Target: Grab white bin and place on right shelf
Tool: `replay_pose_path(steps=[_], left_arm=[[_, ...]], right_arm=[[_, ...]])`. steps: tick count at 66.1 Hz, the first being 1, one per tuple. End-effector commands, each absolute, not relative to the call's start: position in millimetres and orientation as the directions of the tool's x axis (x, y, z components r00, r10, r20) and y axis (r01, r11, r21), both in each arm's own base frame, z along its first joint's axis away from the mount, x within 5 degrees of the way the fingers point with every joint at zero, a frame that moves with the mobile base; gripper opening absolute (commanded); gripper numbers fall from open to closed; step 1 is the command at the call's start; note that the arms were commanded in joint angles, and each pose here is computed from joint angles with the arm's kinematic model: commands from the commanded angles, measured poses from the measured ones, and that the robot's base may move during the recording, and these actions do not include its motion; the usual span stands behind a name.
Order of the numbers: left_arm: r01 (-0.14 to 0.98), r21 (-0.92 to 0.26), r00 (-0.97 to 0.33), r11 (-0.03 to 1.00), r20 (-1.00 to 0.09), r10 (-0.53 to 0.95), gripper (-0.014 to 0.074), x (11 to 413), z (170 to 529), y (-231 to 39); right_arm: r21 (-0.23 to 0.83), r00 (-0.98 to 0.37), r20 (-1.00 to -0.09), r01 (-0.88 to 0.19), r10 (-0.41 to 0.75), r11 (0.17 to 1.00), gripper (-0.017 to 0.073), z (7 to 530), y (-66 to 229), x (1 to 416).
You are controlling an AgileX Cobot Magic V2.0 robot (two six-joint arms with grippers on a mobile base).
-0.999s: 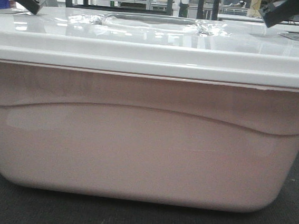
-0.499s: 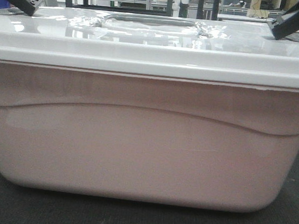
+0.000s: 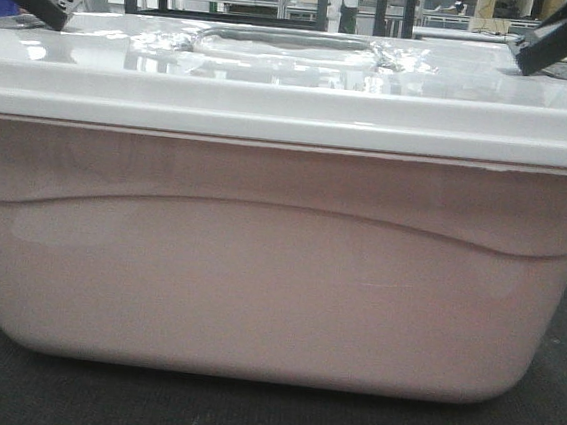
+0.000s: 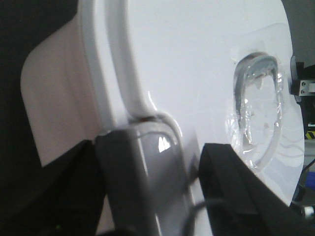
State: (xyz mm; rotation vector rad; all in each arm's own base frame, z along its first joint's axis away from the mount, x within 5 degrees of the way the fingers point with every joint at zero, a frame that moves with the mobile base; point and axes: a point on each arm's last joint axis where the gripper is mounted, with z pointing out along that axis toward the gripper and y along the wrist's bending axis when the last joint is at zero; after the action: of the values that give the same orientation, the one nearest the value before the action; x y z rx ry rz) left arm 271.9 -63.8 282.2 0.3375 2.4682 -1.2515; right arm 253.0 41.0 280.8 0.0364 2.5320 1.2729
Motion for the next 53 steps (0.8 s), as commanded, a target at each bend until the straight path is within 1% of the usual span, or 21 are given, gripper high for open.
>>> replay_pose_path(steps=[1,17,32,41,49,53], left_arm=[[0.418,-0.76,-0.893,0.498,-0.444,0.071,0.0247,265,301,-70],[0.418,-0.759,-0.893,0.498,-0.444,0.074,0.0176,265,301,-70],[0.419,-0.76,-0.893,0.497,-0.443,0.075,0.0175,265,301,-70],[0.42,-0.767,-0.895,0.485,-0.437,0.084,0.0176,263,301,-71],[0.441,-0.766,-0.887,0.467,-0.451,0.098,0.0176,262,304,-71],[0.446,-0.764,-0.884,0.466,-0.457,0.098,0.0176,262,305,-72]], right_arm=[[0.847,-0.96,-0.264,-0.185,0.093,0.499,0.0359,301,50,243],[0.848,-0.959,-0.266,-0.185,0.097,0.497,0.0359,301,50,243],[0.846,-0.958,-0.27,-0.189,0.097,0.498,0.0359,301,50,244],[0.853,-0.955,-0.279,-0.196,0.104,0.484,0.0359,303,51,244],[0.851,-0.941,-0.329,-0.259,0.08,0.458,0.0359,308,52,244],[0.844,-0.934,-0.35,-0.279,0.076,0.458,0.0359,312,52,244]])
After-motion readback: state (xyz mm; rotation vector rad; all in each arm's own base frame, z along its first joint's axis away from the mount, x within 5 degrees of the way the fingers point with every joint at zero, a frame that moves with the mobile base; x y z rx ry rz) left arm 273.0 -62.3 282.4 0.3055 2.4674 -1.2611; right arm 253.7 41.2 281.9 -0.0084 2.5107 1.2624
